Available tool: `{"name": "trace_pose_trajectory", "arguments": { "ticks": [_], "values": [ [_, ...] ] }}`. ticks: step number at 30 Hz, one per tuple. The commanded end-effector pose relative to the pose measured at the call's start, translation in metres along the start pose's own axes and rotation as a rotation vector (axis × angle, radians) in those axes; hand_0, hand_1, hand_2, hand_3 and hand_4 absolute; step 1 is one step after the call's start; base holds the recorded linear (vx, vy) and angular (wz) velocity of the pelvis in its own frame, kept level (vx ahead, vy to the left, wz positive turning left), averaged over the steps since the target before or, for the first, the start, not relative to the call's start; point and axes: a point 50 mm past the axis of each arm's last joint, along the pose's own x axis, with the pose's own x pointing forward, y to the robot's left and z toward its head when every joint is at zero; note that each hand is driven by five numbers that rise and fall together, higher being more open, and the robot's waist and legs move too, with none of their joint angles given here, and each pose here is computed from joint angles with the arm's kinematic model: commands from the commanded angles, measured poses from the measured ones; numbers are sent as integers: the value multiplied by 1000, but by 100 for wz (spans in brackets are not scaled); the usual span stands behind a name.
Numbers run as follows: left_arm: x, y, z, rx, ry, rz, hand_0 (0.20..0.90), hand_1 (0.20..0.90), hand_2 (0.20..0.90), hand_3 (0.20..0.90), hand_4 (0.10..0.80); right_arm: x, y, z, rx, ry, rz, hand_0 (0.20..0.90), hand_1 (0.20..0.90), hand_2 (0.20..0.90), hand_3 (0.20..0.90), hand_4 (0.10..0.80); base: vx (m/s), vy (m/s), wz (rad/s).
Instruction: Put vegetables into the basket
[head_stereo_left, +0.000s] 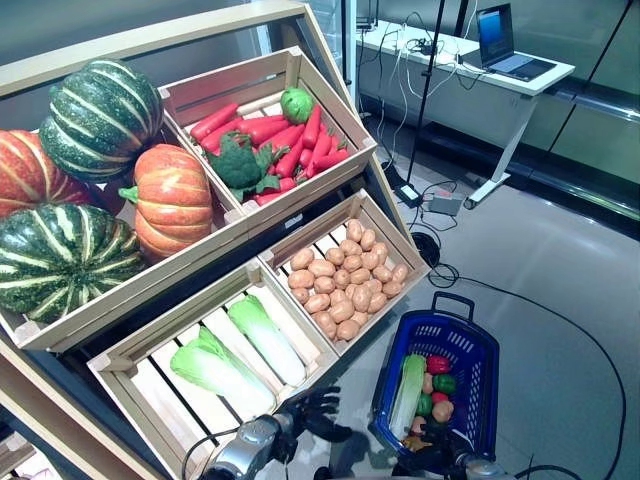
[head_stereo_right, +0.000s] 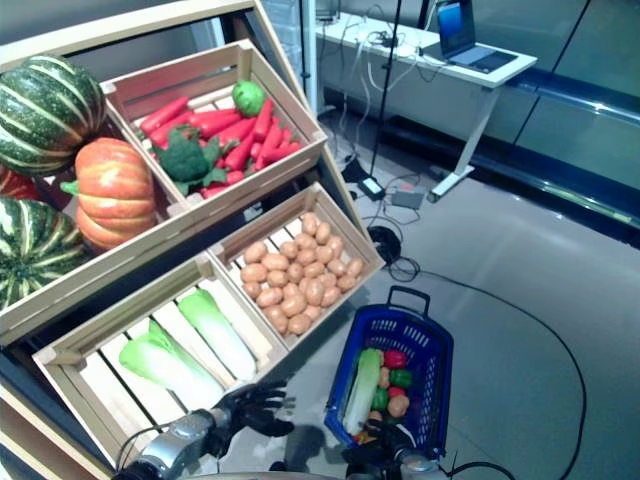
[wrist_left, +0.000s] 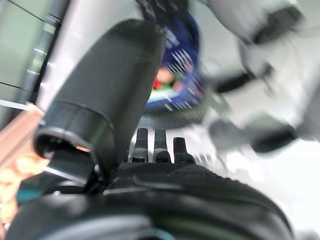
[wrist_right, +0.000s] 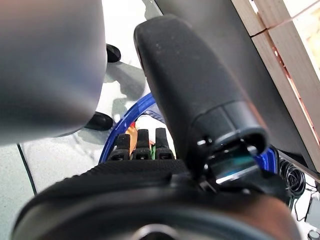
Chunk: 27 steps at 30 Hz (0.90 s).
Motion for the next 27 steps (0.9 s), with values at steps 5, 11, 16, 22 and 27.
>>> {"name": "trace_pose_trajectory", "arguments": {
  "ticks": [5,11,16,22,27],
  "values": [
    [-6,-16,92,44,-331,-212,900,900,900,900,800,1,11,12,-59,-48,18,900,900,900,900,800,0,0,0],
    [-40,9,147,359,-530,11,900,900,900,900,800,0,0,8,-43,-57,-6,900,900,900,900,800,-13,8,0],
    [-74,50,173,643,-551,297,900,900,900,900,800,-3,-10,10,-64,-85,-6,900,900,900,900,800,-36,8,3],
    [-105,78,193,868,-563,589,900,900,900,900,800,-5,-30,27,-6,-166,-51,900,900,900,900,800,-51,-5,10],
    [-127,87,213,1195,-619,884,900,900,900,900,800,-9,-41,58,15,-291,-75,900,900,900,900,800,-142,-24,20]
  ]
}}
